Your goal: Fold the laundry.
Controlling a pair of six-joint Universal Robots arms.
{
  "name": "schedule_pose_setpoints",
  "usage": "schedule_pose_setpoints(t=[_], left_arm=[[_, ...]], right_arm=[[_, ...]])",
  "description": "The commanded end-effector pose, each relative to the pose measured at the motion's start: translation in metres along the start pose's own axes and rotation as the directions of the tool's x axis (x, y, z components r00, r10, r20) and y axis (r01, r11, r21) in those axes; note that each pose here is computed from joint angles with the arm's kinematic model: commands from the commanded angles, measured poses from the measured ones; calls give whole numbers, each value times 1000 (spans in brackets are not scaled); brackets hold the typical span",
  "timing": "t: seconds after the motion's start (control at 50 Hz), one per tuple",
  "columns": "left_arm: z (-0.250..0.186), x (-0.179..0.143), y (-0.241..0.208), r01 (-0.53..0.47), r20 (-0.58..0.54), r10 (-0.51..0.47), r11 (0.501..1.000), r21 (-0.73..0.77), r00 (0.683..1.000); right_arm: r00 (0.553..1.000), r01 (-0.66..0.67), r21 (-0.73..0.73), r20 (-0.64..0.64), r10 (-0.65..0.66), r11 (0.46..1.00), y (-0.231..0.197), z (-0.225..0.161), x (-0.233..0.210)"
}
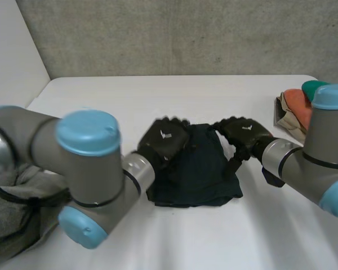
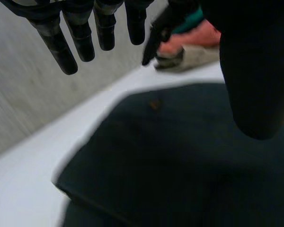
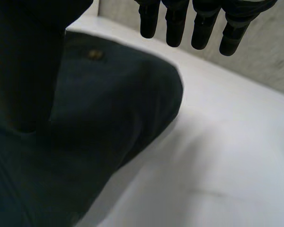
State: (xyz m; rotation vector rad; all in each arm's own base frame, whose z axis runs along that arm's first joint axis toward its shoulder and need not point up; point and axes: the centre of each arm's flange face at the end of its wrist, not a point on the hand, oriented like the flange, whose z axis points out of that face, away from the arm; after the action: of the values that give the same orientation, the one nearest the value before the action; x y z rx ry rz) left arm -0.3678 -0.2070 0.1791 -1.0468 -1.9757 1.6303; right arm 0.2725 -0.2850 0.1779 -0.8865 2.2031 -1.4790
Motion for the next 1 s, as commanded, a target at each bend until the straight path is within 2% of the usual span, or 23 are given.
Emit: schedule_pose_setpoints(t=[0.02,0.2,0.36,0.46,0.52,0.6,0.68,0.7,0.74,0.76,0.84,0.92,1.0], left_arm=[[11,-4,41,20,111,-4,989,-144,994],[10,-30,62,56,202,-4,966,-254,979],[-7,-40,9,46,163,-29,993,-106,986],[-24,-50,-42,28,133,-35,998,51,990],[-33,-55,-61,18,123,-31,994,110,992],[-44,-60,-85,-1,60,-10,983,184,998],[-56,-55,-92,-18,-85,34,983,183,996],[-61,-49,-92,-28,-158,55,985,172,986],[-68,-43,-91,-39,-235,77,986,162,969],[-74,-36,-90,-54,-299,99,986,156,949],[-88,-21,-85,-90,-417,143,985,145,898],[-93,-14,-83,-136,-434,191,978,156,880],[-92,-7,-84,-153,-423,211,974,168,881]], right_arm=[[995,81,-66,64,-77,994,28,20,-2],[987,160,-96,27,-158,982,36,27,1],[964,253,-4,-81,-252,967,-4,3,3],[929,344,82,-172,-327,935,-26,-23,-14],[919,373,120,-184,-349,920,-27,-36,-29],[909,409,182,-166,-382,894,-15,-56,-57],[906,423,222,-119,-406,878,9,-70,-83],[903,430,228,-105,-418,873,18,-73,-91],[902,432,225,-86,-424,873,29,-75,-97],[902,430,225,-80,-423,874,34,-74,-100],[900,435,209,-63,-432,876,59,-64,-106],[896,443,221,-70,-439,869,70,-48,-107],[880,473,245,-91,-466,846,76,-32,-106]])
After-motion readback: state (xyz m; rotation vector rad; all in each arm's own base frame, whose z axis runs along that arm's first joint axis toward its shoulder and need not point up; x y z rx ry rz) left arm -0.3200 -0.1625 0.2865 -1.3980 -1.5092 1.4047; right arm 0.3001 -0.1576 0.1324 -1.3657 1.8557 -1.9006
